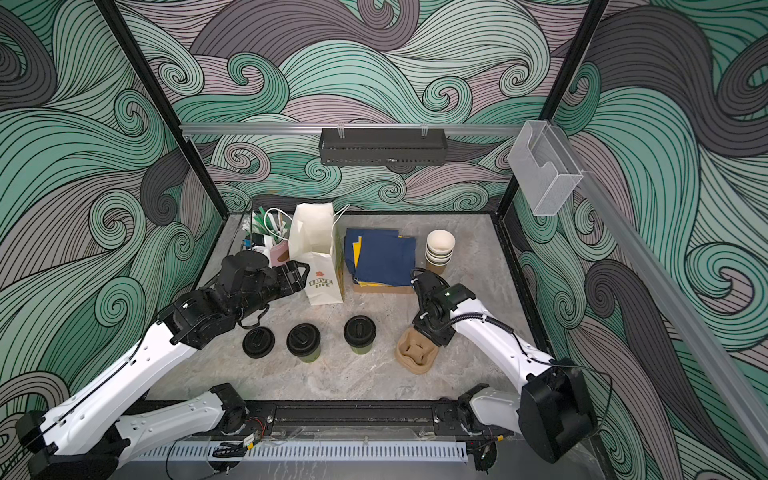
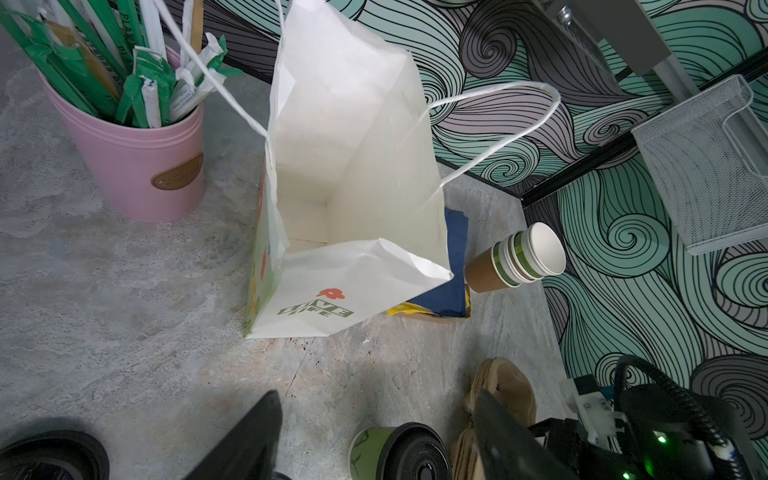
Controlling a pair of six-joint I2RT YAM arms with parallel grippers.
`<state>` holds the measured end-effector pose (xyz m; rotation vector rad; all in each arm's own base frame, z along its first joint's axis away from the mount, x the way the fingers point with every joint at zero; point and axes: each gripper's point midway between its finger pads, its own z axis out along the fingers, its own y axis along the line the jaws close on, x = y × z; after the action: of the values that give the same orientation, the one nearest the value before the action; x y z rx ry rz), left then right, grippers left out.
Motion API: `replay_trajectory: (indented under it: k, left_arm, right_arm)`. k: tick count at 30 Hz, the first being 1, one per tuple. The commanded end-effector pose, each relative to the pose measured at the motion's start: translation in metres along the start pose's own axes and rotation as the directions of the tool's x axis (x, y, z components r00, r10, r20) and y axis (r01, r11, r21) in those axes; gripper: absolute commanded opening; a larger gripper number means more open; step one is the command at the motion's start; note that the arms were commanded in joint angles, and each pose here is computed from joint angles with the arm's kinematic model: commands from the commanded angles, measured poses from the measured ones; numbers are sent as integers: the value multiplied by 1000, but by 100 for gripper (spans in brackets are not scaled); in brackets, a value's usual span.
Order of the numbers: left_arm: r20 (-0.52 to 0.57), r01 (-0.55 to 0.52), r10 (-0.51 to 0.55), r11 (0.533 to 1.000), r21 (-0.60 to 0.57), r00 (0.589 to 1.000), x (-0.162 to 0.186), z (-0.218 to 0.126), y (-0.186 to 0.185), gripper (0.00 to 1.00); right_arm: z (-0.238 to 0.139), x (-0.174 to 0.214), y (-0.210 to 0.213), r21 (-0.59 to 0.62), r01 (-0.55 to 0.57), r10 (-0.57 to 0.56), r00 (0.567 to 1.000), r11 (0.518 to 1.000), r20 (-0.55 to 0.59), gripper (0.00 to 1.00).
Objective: Pack the takeout coffee
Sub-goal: 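Hold the cup carrier in the right gripper beside the lidded cups, then reach the left gripper across to the carrier stack under the right gripper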
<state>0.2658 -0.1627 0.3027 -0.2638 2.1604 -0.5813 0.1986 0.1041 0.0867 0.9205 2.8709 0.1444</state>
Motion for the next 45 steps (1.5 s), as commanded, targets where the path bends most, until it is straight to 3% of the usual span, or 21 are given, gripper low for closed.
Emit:
replay_trajectory:
  k: [1,8,24,35,42,45]
  left_arm:
    - [20,-6,5,1000,17,1000,-9,-8,-3,75]
    - [17,-7,6,1000,23,1000,-9,-8,-5,75]
    - [14,-11,11,1000,23,1000,-9,-6,-6,75]
    - [9,-17,17,1000,26,1000,-8,-5,-7,75]
    - [-92,-83,106,970,227,990,9,-1,-55,74]
    - [-121,-162,207,939,303,971,33,-3,-85,74]
  right_arm:
    - [4,0,-2,13,-29,29,1000,1000,-2,42]
    - [7,-1,-1,16,-28,28,1000,999,-7,36]
    - [6,-7,4,28,9,-9,1000,1000,8,45]
    - [-7,-9,3,15,11,-12,1000,1000,20,30]
    - [-20,-6,-3,-19,-17,17,1000,1000,17,30]
    - [-21,-5,-5,-30,-40,40,999,999,6,30]
